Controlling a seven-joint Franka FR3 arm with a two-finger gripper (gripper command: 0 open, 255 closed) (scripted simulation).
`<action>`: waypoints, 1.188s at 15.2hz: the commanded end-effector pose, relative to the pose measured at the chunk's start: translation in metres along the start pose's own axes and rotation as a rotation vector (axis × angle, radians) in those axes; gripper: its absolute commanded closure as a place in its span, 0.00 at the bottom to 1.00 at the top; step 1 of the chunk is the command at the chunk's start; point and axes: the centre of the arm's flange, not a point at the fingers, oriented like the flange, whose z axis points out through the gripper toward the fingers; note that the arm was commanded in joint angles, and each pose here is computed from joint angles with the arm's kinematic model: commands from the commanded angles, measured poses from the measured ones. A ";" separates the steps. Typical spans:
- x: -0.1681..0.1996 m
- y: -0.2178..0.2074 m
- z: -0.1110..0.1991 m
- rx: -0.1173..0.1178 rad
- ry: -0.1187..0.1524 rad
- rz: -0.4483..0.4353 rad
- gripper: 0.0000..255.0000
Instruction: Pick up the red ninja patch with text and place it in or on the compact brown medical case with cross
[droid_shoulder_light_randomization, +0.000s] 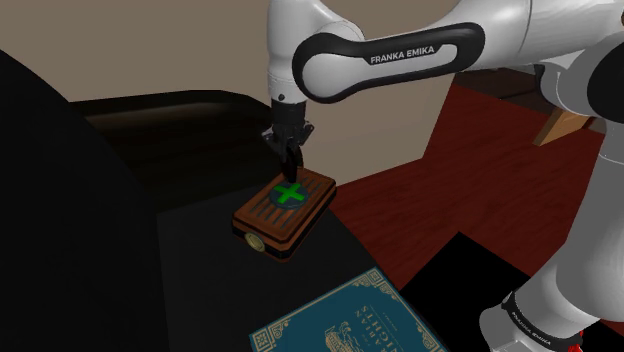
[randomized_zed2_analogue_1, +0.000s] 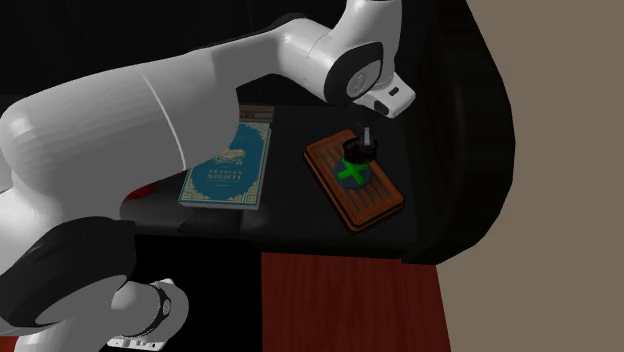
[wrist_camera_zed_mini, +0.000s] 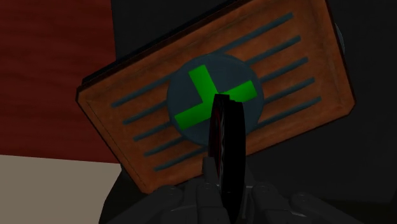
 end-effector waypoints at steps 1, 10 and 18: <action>-0.001 0.000 0.011 0.000 0.000 0.000 1.00; -0.004 -0.001 0.034 0.000 0.000 0.000 1.00; -0.004 -0.001 0.034 0.000 0.000 0.000 0.00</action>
